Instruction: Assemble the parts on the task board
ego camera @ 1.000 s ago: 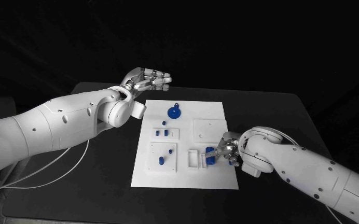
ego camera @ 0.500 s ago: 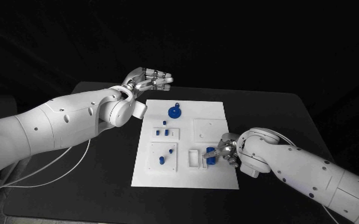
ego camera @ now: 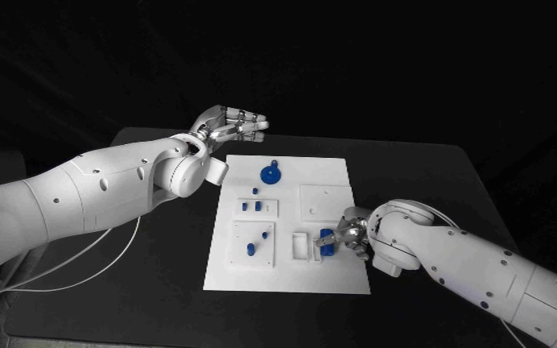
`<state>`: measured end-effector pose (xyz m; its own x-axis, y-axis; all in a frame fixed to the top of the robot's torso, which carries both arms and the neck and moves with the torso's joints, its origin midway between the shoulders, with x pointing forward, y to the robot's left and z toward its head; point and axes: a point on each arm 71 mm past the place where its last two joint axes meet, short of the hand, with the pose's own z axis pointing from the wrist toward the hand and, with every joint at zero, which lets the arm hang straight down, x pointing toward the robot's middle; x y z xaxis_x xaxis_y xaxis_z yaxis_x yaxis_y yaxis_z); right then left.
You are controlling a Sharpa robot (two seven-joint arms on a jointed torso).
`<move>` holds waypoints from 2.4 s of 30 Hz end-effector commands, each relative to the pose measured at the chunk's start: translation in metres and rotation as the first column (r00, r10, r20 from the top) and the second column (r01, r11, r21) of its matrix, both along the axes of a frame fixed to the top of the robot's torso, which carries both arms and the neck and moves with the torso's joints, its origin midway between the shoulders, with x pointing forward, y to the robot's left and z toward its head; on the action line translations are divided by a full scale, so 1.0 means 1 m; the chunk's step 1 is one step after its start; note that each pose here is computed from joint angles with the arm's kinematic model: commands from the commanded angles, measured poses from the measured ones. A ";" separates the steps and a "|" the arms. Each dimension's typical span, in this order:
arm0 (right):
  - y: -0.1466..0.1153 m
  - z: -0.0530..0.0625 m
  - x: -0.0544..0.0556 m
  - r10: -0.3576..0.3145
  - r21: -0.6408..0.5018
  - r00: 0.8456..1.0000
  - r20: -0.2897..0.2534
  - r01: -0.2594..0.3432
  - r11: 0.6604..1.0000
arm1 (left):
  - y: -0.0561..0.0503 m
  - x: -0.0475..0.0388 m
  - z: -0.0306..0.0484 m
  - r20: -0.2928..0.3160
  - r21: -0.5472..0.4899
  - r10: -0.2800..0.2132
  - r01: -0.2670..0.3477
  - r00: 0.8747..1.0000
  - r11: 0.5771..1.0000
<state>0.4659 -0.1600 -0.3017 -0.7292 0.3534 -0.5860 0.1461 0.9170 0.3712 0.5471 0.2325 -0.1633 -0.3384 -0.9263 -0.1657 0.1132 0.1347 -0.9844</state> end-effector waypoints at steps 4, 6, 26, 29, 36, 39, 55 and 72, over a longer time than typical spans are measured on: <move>-0.004 -0.008 -0.013 -0.021 -0.002 0.999 -0.025 0.021 1.000 | 0.000 0.0002 0.0002 -0.002 -0.002 -0.005 0.005 1.000 1.000; -0.004 -0.003 -0.013 -0.031 0.013 0.999 -0.019 0.031 0.999 | 0.001 0.0005 0.0002 -0.002 -0.001 -0.003 0.003 1.000 1.000; 0.003 0.027 -0.021 -0.024 0.098 0.998 -0.058 0.029 0.995 | 0.001 0.0010 -0.0003 -0.007 0.003 -0.003 0.003 1.000 1.000; 0.005 0.027 -0.021 -0.014 0.104 0.997 -0.072 0.022 0.994 | 0.001 0.0010 -0.0004 -0.008 0.004 -0.004 0.004 1.000 1.000; 0.016 0.028 -0.020 0.019 0.117 0.994 -0.105 -0.006 0.993 | 0.000 0.0010 -0.0006 -0.010 0.006 -0.006 0.006 1.000 1.000; 0.021 0.028 -0.018 0.026 0.120 0.994 -0.111 -0.013 0.993 | -0.001 0.0010 -0.0007 -0.011 0.006 -0.008 0.008 1.000 1.000; 0.044 0.022 -0.010 0.023 0.137 0.997 -0.067 -0.014 0.990 | -0.002 0.0010 -0.0010 -0.015 0.007 -0.012 0.013 1.000 1.000; 0.052 0.025 -0.007 0.024 0.145 1.000 -0.019 -0.021 0.989 | -0.001 0.0014 -0.0013 -0.017 0.009 -0.012 0.013 1.000 1.000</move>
